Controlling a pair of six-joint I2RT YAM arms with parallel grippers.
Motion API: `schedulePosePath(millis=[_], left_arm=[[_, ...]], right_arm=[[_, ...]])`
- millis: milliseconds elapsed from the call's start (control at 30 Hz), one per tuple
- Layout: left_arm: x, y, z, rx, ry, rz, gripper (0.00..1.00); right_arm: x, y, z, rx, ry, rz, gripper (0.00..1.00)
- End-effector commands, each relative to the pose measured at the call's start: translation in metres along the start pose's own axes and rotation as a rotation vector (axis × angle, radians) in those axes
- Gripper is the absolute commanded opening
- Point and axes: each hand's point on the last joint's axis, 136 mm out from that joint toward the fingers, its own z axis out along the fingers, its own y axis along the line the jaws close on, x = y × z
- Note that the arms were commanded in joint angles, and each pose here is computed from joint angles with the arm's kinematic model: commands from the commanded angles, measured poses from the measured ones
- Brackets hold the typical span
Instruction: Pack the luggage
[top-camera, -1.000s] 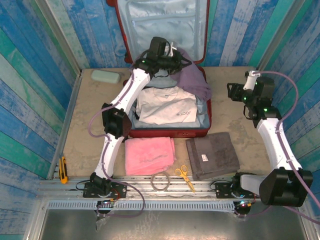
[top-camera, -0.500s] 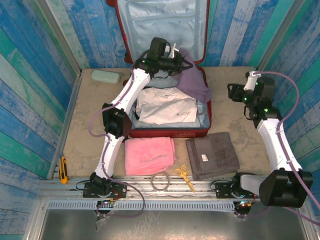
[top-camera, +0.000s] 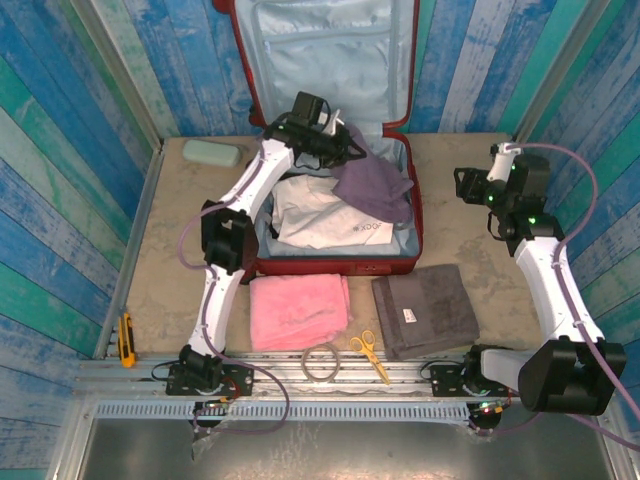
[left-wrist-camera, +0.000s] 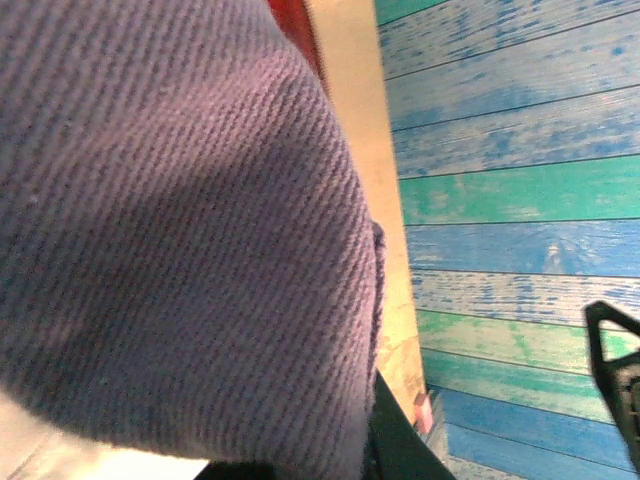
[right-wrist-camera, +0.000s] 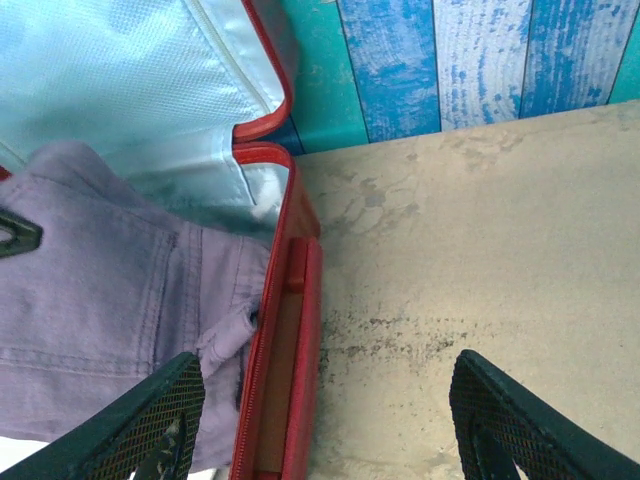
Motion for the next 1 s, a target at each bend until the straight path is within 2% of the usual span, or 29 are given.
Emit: schedulePosePath(millis=[0, 300, 567, 833, 867, 933, 967], left_arm=[[0.0, -0.028, -0.04, -0.012, -0.046, 0.096, 0.0], [0.012, 0.014, -0.074, -0.218, -0.068, 0.086, 0.0], [0.034, 0.026, -0.098, -0.277, -0.075, 0.071, 0.0], [0.053, 0.057, -0.118, -0.378, -0.087, 0.059, 0.0], [0.055, 0.061, -0.119, -0.393, -0.082, 0.077, 0.05], [0.06, 0.069, -0.119, -0.426, -0.065, 0.097, 0.26], [0.061, 0.072, -0.121, -0.445, -0.063, 0.105, 0.41]], right_arm=[[0.001, 0.003, 0.002, -0.023, 0.015, 0.01, 0.67], [0.006, 0.012, 0.015, -0.089, 0.06, 0.018, 0.67], [0.012, 0.027, 0.033, -0.131, 0.113, 0.0, 0.68], [0.019, 0.064, 0.056, -0.196, 0.191, -0.07, 0.72], [0.021, 0.069, 0.059, -0.201, 0.202, -0.075, 0.73], [0.023, 0.077, 0.066, -0.209, 0.223, -0.081, 0.74], [0.024, 0.081, 0.07, -0.212, 0.233, -0.081, 0.74]])
